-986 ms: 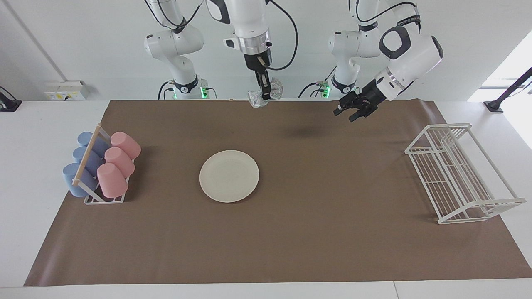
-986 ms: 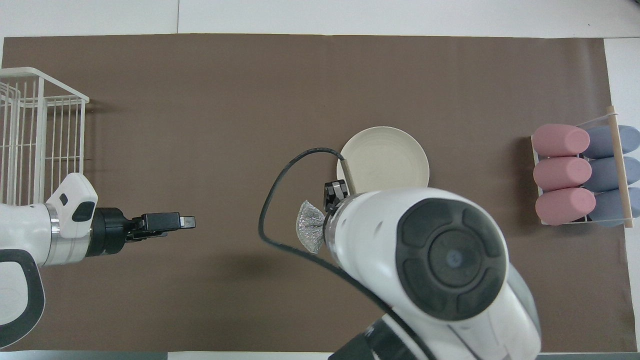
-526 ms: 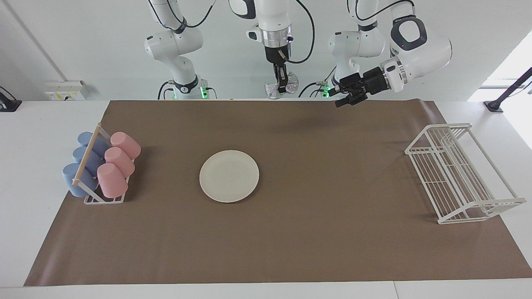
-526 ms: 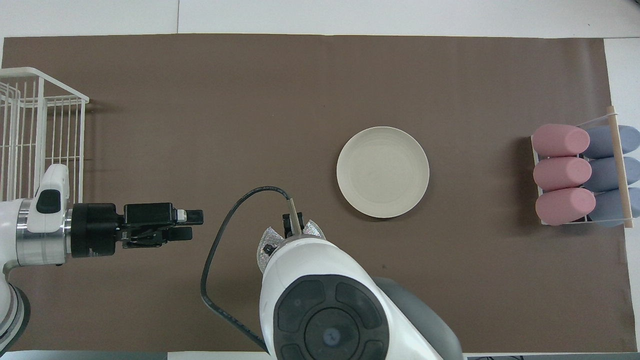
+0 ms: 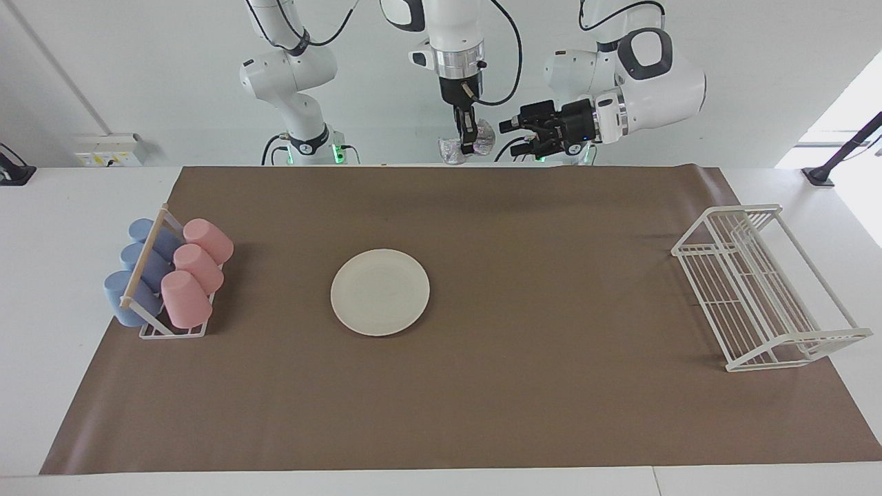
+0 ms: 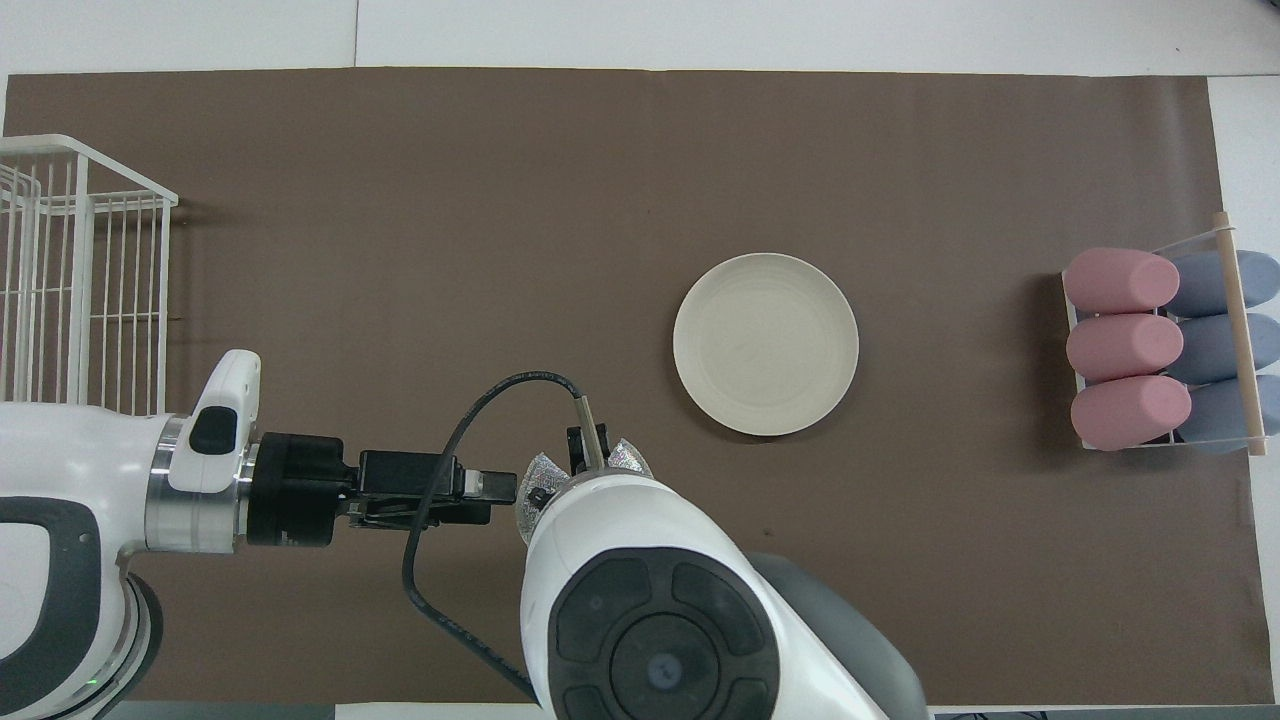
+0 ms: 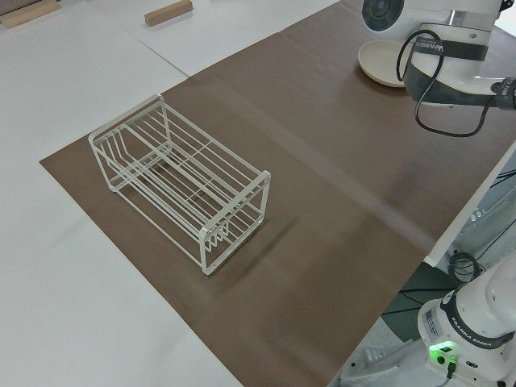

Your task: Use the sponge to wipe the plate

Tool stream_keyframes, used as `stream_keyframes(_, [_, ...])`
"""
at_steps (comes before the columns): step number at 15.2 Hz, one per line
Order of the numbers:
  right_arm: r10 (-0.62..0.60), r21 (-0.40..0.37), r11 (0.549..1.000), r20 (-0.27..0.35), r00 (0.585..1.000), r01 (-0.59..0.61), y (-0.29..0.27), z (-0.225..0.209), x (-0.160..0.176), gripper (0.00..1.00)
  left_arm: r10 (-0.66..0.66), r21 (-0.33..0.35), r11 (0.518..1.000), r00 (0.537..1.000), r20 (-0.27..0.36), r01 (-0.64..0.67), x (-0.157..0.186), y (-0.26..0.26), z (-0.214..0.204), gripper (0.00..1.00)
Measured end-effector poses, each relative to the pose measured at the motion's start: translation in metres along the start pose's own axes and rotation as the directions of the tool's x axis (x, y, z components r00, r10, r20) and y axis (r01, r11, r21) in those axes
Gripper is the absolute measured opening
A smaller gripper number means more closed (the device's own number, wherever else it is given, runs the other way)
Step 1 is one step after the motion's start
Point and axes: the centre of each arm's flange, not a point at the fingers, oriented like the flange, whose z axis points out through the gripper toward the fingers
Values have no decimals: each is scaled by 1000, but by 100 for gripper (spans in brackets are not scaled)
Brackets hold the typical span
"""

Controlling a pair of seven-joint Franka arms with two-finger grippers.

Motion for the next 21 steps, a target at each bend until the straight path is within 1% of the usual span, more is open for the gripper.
stream_keyframes(1, [0, -1, 1000, 0, 1000, 0, 0, 0, 0, 10, -1, 2, 1000, 1000, 7, 1, 0, 0, 5, 93])
stream_keyframes(2, [0, -1, 1000, -1, 1000, 0, 0, 0, 0, 10, -5, 1, 1000, 1000, 10, 5, 1, -1, 8, 89])
stream_keyframes(3, [0, -2, 1000, -2, 1000, 0, 0, 0, 0, 10, -9, 0, 1000, 1000, 6, 9, 2, -2, 11, 89])
stream_keyframes(4, [0, -3, 1000, -3, 1000, 0, 0, 0, 0, 10, -11, 1, 1000, 1000, 3, 11, 3, -2, 14, 83])
stream_keyframes(8, [1, -3, 1000, -3, 1000, -1, 0, 0, 1, 10, -17, 0, 1000, 1000, 7, 17, 4, -3, 17, 37])
stream_keyframes(9, [1, -4, 1000, -4, 1000, -1, 0, 1, 1, 10, -26, -2, 1000, 1000, 7, 26, 4, -3, 17, 23])
stream_keyframes(10, [1, -5, 1000, -4, 1000, -1, 0, 1, 1, 10, -40, -2, 999, 999, 7, 40, 4, -3, 17, 12])
stream_keyframes(11, [1, -5, 1000, -4, 1000, -1, 0, 1, 1, 10, -48, -2, 999, 999, 8, 48, 4, -3, 17, 4])
stream_keyframes(15, [-17, -6, 1000, -5, 1000, 17, 0, 0, 1, 10, -60, -2, 998, 998, 9, 60, 4, -3, 17, 4])
stream_keyframes(16, [-49, -13, 999, -11, 999, 49, 1, 0, 2, 16, -63, -2, 998, 998, 9, 63, 4, -3, 17, 4])
stream_keyframes(19, [-161, -44, 986, -33, 986, 160, 0, -5, 15, 48, -66, -2, 998, 998, 12, 66, 3, -3, 17, 4])
stream_keyframes(21, [-268, -63, 962, -43, 963, 265, -5, -11, 31, 67, -67, -3, 998, 998, 10, 67, 4, -3, 17, 4])
